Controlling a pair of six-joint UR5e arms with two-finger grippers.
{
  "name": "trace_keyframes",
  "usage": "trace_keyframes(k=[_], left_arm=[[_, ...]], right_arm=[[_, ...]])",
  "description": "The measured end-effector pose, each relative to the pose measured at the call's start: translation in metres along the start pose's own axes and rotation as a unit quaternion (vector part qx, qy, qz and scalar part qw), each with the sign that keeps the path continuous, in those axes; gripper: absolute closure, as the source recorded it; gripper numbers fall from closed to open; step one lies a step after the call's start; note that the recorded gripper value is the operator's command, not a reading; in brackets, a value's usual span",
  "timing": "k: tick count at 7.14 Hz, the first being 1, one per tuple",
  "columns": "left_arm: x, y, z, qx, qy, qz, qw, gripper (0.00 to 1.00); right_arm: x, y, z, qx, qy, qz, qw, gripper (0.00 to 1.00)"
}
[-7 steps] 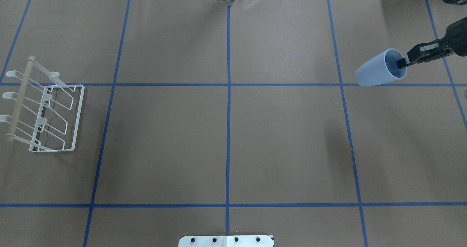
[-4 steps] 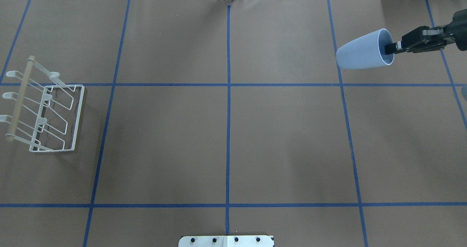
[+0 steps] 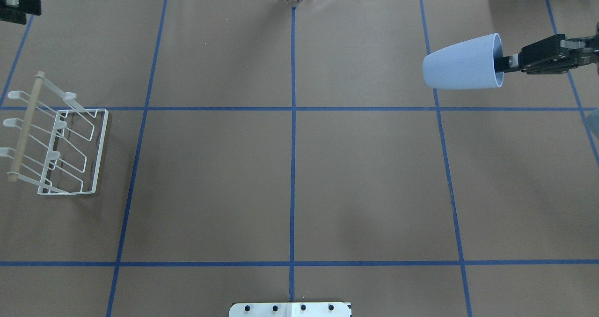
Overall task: Hang cup on cup holder
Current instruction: 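Lift the cup with the right gripper and tip it sideways toward the table center, then bring the cup toward the left gripper while the left arm reaches toward the cup base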
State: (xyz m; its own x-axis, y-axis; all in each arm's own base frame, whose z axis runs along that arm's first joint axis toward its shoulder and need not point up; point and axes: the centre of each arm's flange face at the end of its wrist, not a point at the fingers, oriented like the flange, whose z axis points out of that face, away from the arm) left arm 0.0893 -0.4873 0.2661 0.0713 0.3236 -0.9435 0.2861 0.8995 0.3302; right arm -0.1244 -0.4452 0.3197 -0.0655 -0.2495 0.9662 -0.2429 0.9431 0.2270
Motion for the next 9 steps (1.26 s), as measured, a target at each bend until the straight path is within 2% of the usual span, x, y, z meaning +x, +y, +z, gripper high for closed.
trace_keyframes(k=[2,3,5,6,7,9], left_arm=[[0.050,0.017,0.033,-0.027,0.051,-0.058,0.9967,0.02],[0.075,0.030,0.045,-0.034,0.073,-0.097,0.9920,0.02],[0.116,0.065,0.086,-0.031,0.144,-0.150,0.9776,0.02],[0.132,0.086,0.111,-0.038,0.179,-0.171,0.9681,0.02],[0.147,0.102,0.129,-0.056,0.201,-0.194,0.9584,0.02],[0.169,0.118,0.145,-0.087,0.221,-0.239,0.9416,0.02]], right_arm=[[-0.011,0.024,0.023,0.018,-0.071,0.011,0.9972,1.00],[-0.017,0.040,0.044,0.028,-0.113,0.018,0.9930,1.00],[-0.030,0.077,0.088,0.056,-0.199,0.034,0.9778,1.00],[-0.039,0.091,0.107,0.068,-0.230,0.045,0.9697,1.00],[-0.051,0.099,0.123,0.076,-0.255,0.053,0.9624,1.00],[-0.076,0.121,0.156,0.089,-0.310,0.069,0.9440,1.00]])
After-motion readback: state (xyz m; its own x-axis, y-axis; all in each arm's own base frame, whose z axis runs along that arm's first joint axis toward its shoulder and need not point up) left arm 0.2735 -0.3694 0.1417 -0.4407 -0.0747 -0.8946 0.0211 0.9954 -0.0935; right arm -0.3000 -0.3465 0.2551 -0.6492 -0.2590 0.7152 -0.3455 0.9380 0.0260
